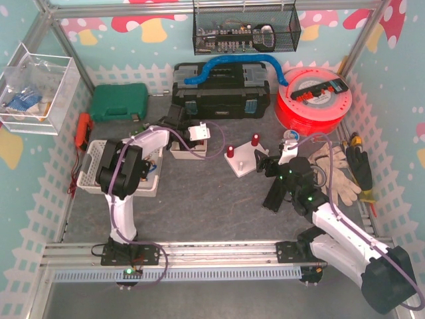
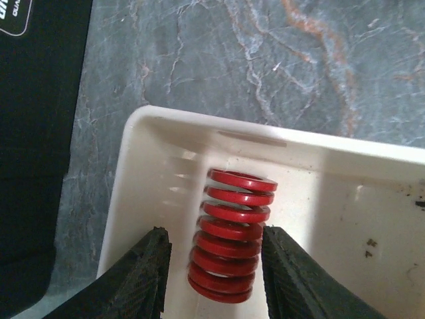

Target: Install the large spring

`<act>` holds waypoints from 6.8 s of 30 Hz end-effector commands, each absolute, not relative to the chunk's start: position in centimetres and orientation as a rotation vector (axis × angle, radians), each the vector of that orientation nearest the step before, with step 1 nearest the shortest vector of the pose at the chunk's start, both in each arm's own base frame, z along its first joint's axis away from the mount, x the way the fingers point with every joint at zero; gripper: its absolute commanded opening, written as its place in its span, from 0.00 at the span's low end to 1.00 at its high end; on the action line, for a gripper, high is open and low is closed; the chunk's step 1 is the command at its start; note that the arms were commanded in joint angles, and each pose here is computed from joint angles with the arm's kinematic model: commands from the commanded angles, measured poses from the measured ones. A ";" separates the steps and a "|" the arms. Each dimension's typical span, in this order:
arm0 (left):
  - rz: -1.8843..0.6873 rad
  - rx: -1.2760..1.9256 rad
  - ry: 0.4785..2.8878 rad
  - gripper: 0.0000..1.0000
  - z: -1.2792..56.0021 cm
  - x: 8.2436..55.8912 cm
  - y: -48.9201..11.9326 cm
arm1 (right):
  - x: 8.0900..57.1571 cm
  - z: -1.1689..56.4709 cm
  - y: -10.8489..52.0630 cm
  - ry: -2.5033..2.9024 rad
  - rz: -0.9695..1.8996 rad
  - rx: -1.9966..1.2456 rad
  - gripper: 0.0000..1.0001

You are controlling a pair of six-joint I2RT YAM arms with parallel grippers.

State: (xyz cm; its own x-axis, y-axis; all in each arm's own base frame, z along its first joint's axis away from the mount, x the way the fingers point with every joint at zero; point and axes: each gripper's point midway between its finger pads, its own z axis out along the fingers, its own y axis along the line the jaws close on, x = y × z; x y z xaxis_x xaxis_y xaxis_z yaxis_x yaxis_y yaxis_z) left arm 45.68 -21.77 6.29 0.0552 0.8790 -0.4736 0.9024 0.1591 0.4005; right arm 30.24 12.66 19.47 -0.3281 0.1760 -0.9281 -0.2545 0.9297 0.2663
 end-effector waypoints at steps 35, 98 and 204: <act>-0.078 1.848 1.919 0.22 -0.9 43.7 -21.3 | 30.4 19.2 12.0 1.856 0.389 -0.030 0.99; -0.597 0.740 1.231 0.00 20.9 24.0 -27.0 | 24.8 25.9 25.9 2.008 1.004 -0.583 0.74; -0.516 0.851 1.347 0.99 19.5 25.0 -29.7 | 39.3 10.9 10.3 2.369 0.159 0.019 0.02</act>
